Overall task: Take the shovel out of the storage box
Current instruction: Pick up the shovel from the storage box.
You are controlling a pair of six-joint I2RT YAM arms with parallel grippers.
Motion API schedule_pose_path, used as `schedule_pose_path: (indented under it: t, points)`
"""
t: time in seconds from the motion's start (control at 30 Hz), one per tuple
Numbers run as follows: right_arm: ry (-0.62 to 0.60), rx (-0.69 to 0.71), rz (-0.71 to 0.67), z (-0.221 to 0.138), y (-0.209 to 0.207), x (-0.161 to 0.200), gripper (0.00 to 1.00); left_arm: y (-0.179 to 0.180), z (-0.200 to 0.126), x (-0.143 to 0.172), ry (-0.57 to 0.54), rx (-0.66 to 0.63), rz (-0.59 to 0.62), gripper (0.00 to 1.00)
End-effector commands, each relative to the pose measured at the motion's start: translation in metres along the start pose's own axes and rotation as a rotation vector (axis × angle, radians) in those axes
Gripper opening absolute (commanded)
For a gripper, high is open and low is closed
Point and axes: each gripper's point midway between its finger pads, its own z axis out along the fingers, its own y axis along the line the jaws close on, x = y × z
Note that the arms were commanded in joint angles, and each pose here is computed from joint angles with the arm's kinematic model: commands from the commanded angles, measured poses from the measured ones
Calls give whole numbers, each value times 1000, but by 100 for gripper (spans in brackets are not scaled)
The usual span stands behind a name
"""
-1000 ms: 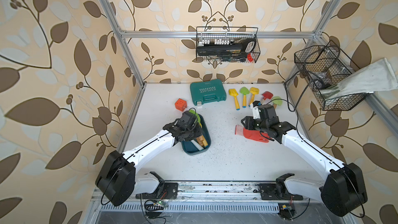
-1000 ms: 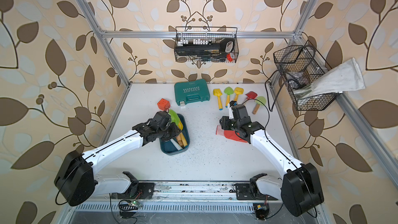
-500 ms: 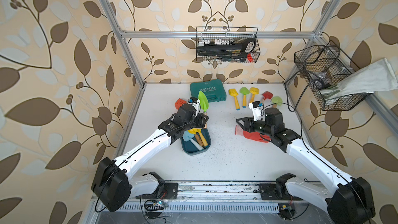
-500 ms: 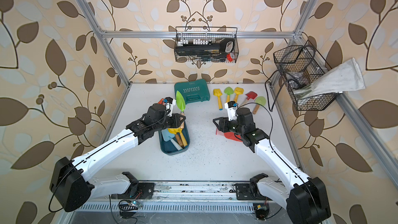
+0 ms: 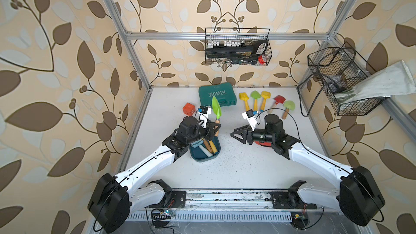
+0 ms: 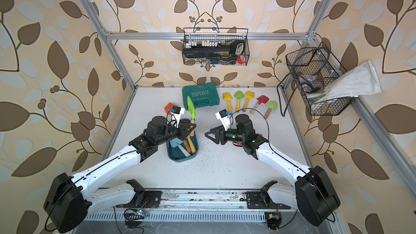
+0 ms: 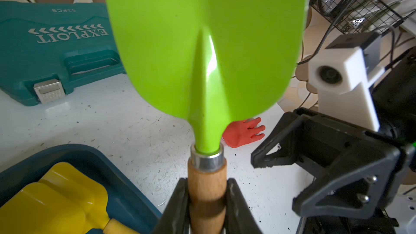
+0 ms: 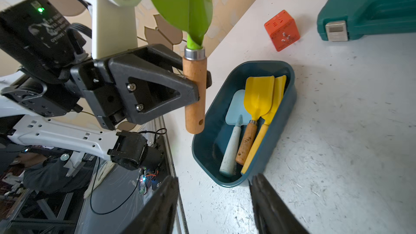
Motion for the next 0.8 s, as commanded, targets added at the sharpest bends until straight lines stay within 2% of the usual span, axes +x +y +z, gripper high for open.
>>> schedule_pose_path:
  t: [0.0, 0.17, 0.43, 0.77]
  points:
    - [-1, -81, -51, 8, 14, -2, 55, -27, -7, -36, -109, 105, 52, 1]
    - [-19, -142, -55, 12, 23, -4, 55, -48, -13, -51, -128, 197, 34, 1]
    - [-40, -126, -97, 9, 31, -10, 54, -68, -22, -57, -136, 290, 37, 2]
    - [-76, -260, -68, 10, 54, -23, 52, -84, -21, -63, -132, 381, 38, 2]
